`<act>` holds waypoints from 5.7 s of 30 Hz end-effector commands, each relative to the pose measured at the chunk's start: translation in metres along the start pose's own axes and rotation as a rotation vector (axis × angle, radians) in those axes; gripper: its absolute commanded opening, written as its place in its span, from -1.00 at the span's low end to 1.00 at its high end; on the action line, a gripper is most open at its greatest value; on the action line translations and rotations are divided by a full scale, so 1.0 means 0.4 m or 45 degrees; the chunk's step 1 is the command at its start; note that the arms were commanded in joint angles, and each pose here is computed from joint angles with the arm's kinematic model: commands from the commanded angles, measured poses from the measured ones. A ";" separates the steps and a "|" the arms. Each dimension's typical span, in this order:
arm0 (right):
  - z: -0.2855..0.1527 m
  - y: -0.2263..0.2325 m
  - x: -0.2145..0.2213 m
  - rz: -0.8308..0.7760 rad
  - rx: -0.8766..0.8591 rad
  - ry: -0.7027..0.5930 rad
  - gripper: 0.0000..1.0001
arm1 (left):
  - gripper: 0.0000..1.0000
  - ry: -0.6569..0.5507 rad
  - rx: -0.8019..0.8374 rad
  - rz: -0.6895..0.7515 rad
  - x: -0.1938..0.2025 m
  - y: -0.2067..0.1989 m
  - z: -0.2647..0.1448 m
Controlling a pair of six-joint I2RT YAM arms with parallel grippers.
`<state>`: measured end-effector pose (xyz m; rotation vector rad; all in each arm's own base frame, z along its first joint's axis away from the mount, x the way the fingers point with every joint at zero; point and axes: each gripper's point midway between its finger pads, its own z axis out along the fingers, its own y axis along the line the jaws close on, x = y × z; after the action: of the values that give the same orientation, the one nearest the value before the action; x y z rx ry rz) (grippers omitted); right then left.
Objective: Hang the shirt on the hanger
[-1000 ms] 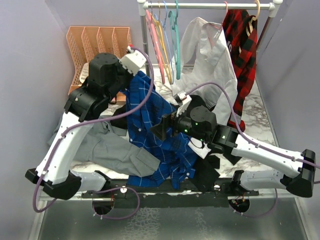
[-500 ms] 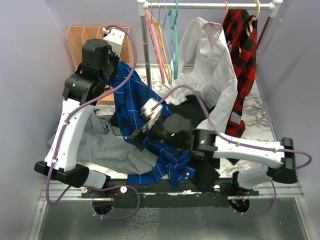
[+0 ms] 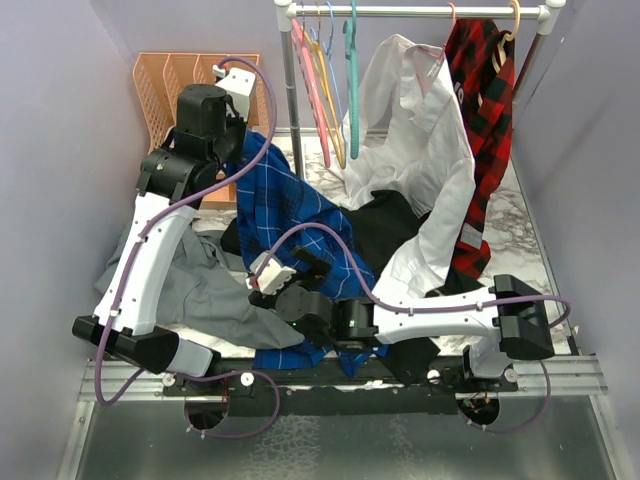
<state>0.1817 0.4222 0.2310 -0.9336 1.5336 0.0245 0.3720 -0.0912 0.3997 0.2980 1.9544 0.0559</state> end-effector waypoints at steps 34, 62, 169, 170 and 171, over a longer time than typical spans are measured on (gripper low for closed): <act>0.039 -0.197 0.040 0.208 0.524 0.050 -0.98 | -1.00 -0.038 -0.027 0.131 0.048 0.017 0.016; -0.327 -0.329 -0.482 0.946 -0.590 -0.617 -0.98 | -1.00 -0.297 -0.262 0.403 -0.188 0.223 -0.409; -0.002 -0.503 0.129 1.119 -0.345 -0.109 0.37 | -1.00 0.534 0.660 -0.492 0.433 -0.295 0.230; -0.021 -0.519 0.114 1.083 -0.331 -0.126 0.39 | -1.00 0.538 0.660 -0.492 0.435 -0.296 0.232; -0.038 -0.540 0.097 1.057 -0.302 -0.143 0.39 | -1.00 0.543 0.660 -0.492 0.438 -0.296 0.233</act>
<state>0.3088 0.2667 0.2513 -0.2973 1.8727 0.9320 0.3654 -0.1684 0.1744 0.2519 2.4285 -0.6508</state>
